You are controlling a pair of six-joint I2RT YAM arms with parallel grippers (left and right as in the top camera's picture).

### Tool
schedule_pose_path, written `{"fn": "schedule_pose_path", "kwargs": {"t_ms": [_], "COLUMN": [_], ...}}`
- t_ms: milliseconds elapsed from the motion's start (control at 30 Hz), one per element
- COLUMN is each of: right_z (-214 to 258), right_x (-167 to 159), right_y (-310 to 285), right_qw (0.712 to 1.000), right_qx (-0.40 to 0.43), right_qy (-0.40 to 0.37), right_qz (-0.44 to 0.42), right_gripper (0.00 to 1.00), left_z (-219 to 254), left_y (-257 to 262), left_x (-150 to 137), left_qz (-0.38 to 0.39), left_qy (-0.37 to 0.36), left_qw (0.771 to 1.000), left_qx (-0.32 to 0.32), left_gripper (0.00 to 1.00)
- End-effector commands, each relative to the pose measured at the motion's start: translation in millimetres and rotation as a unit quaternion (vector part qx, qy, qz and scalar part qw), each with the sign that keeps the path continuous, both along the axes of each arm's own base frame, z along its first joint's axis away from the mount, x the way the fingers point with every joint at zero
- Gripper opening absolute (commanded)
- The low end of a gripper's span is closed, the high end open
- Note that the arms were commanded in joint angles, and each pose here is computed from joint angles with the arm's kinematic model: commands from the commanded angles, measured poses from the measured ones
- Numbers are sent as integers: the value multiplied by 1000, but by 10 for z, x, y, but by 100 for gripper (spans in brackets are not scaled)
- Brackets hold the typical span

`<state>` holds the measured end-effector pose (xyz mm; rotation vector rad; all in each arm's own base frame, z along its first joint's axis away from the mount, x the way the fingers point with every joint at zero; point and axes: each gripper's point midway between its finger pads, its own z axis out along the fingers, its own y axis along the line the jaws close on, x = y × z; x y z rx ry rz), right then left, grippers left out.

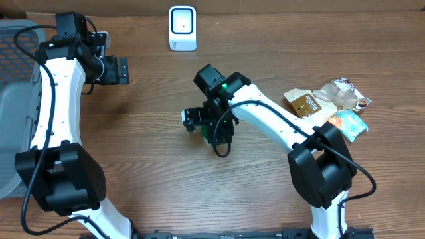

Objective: Scan the item barcode
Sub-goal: 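Move the right gripper over the green-capped jar and lower, then close the right gripper around the jar's green cap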

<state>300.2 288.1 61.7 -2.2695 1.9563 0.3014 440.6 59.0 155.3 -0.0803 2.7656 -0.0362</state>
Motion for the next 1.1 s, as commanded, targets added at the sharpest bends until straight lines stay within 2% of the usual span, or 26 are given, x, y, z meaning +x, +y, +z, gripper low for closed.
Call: {"fn": "schedule_pose_path", "kwargs": {"t_ms": [0, 67, 133, 233, 300, 400, 433, 533, 733, 900, 1067], "right_z": [91, 85, 94, 267, 465, 794, 879, 985, 880, 750, 659], "right_x": [-150, -138, -85, 187, 390, 604, 611, 544, 215, 161, 239], "right_y": [111, 90, 76, 96, 105, 37, 16, -49, -77, -141, -331], "right_qw": [996, 996, 999, 994, 971, 905, 891, 878, 873, 838, 799], "right_qx": [48, 41, 31, 15, 16, 23, 24, 12, -22, -43, -70], "right_qy": [17, 15, 9, -14, -28, -37, -32, -18, 57, 72, 32], "right_qz": [75, 71, 41, -111, -237, -424, -452, -478, -484, -539, -596], "right_gripper": [87, 100, 100, 100, 100, 100, 100, 100, 100, 100, 100], "left_z": [72, 72, 72, 72, 72, 71, 72, 72, 72, 72, 72], "left_y": [22, 22, 22, 22, 22, 22, 22, 22, 22, 22, 22], "left_x": [20, 20, 20, 20, 20, 19, 20, 20, 20, 20, 20], "left_qz": [-7, -7, -7, -7, -7, -7, -7, -7, -7, -7, -7], "left_qy": [-10, -10, -10, -10, -10, -10, -10, -10, -10, -10, -10], "left_qw": [1000, 1000, 1000, 1000, 1000, 1000, 1000, 1000, 1000, 1000, 1000], "left_qx": [8, 8, 8, 8, 8, 8, 8, 8, 8, 8, 8], "left_gripper": [100, 100, 99, 99, 100, 99, 100, 99, 100, 100, 100]}}
